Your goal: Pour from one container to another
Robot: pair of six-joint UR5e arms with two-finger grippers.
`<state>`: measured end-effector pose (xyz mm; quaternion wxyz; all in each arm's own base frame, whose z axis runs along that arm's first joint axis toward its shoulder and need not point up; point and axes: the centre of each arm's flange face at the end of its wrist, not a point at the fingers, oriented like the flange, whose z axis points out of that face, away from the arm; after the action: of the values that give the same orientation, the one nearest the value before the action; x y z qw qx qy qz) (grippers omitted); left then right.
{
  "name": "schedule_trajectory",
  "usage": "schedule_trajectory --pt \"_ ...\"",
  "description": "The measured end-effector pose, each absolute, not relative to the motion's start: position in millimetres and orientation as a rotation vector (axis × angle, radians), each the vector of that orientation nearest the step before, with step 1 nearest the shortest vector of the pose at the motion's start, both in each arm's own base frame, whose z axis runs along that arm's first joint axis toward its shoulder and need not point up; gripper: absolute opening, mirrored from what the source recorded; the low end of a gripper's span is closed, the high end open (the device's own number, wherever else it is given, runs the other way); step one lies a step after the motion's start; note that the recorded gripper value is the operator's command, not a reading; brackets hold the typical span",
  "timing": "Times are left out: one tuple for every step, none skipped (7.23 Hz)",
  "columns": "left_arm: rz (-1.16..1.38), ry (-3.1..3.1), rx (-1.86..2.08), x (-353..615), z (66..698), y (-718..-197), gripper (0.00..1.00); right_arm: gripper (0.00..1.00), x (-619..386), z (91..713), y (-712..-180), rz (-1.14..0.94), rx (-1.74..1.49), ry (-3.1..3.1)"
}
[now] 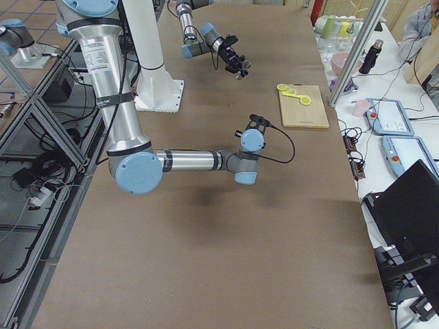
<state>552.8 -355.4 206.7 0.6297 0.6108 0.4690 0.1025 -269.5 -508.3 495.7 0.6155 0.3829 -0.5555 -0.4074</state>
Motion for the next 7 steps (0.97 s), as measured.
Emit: schedule_trajectory --pt "0.240 1.083 1.402 555 206 -348 0.00 0.00 -271 483 -510 -0.952 0.881 -1.286" --pt "0.244 1.089 1.404 557 205 -343 0.00 0.00 -273 469 -513 -0.965 0.894 -1.285" --pt "0.246 1.096 1.405 558 203 -340 0.00 0.00 -276 455 -518 -0.988 0.928 -1.272" --pt "0.248 1.101 1.404 560 205 -337 0.00 0.00 -280 442 -524 -1.028 0.978 -1.248" --pt "0.255 1.102 1.398 565 210 -334 0.00 0.00 -283 429 -528 -1.079 1.026 -1.217" --pt "0.259 1.103 1.395 568 213 -332 0.00 0.00 -286 415 -531 -1.149 1.074 -1.178" --pt "0.263 1.107 1.400 569 214 -329 0.00 0.00 -289 398 -534 -1.220 1.123 -1.136"
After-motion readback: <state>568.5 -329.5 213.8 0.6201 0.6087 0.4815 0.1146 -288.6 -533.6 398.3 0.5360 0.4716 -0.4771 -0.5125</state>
